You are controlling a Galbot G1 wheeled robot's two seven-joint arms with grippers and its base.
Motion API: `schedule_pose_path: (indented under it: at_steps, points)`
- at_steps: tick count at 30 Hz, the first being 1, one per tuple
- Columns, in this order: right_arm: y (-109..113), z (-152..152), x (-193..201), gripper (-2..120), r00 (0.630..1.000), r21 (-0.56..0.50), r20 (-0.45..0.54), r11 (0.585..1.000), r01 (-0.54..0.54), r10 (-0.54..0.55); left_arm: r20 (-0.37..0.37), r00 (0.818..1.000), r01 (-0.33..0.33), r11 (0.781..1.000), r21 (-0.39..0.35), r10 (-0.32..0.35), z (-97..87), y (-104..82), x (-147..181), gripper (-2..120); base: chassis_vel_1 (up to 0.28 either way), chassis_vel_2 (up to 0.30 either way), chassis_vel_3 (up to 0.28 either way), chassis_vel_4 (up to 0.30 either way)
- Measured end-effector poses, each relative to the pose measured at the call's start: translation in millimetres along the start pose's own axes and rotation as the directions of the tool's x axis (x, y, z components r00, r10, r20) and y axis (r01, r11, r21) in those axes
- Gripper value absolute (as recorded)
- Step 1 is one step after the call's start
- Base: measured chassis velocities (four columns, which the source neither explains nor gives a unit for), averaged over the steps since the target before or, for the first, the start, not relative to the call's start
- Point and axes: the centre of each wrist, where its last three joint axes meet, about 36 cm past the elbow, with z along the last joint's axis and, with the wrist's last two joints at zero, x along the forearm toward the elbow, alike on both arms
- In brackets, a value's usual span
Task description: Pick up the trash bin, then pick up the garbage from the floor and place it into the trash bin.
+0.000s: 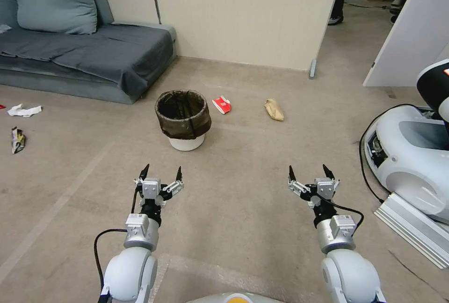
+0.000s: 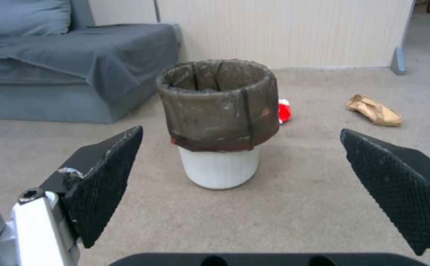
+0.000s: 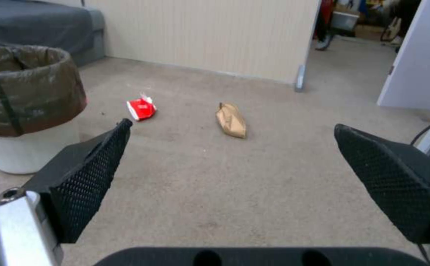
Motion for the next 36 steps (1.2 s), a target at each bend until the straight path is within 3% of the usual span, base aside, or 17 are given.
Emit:
schedule_pose_path:
  at_steps: [16, 22, 26, 29, 36]
  points:
    - [0, 0, 1, 100, 1.000, 0.000, -0.001, 1.000, -0.001, 0.001, -0.001, 1.000, 0.000, 1.000, 0.000, 0.000, -0.1, 0.0, 1, 100, 0.000, 0.000, 0.000, 0.000]
    - [-4, -5, 32, 100, 0.998, 0.017, 0.005, 0.998, -0.056, 0.056, -0.052, 0.996, 0.064, 0.997, -0.051, -0.067, -13.0, 7.0, 38, 100, 0.000, 0.000, 0.000, 0.000]
    - [-12, -21, 82, 100, 0.988, 0.065, 0.020, 0.986, -0.151, 0.150, -0.109, 0.981, 0.144, 0.981, -0.132, -0.159, -36.7, 15.0, 83, 100, 0.000, 0.000, 0.000, 0.000]
    - [-14, -26, 96, 100, 0.984, 0.083, 0.024, 0.981, -0.177, 0.176, -0.131, 0.972, 0.172, 0.970, -0.170, -0.195, -48.8, 17.7, 101, 100, 0.000, 0.000, 0.000, 0.000]
    - [-10, -27, 98, 100, 0.987, 0.054, 0.019, 0.985, -0.163, 0.162, -0.149, 0.971, 0.161, 0.973, -0.163, -0.186, -53.1, 19.2, 111, 100, 0.000, 0.000, 0.000, 0.000]
